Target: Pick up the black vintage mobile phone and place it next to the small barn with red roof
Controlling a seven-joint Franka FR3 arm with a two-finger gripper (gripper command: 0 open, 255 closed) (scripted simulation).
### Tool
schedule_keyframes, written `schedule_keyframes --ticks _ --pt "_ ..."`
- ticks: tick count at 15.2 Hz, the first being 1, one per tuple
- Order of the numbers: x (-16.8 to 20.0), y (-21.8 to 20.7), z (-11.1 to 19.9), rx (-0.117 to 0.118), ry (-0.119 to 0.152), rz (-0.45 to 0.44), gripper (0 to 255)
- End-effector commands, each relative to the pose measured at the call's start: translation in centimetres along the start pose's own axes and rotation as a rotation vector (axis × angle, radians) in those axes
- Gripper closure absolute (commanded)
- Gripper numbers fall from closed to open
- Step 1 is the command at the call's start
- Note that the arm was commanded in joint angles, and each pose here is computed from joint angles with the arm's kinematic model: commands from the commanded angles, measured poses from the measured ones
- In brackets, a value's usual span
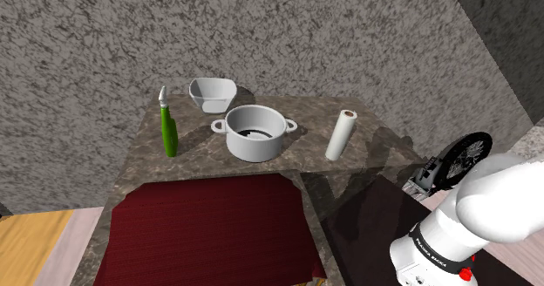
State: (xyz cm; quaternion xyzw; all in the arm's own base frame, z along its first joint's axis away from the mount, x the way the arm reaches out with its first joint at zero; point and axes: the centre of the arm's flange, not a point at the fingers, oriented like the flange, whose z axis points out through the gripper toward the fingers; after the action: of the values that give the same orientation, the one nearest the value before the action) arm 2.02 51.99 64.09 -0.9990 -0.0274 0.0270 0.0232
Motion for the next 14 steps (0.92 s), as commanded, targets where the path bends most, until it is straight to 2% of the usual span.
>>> schedule_keyframes --ticks 1,14 --pt "0.1 0.1 1.1 0.001 0.0 0.0 255" --pt "0.4 0.4 8.0 0.001 0.0 0.0 255"
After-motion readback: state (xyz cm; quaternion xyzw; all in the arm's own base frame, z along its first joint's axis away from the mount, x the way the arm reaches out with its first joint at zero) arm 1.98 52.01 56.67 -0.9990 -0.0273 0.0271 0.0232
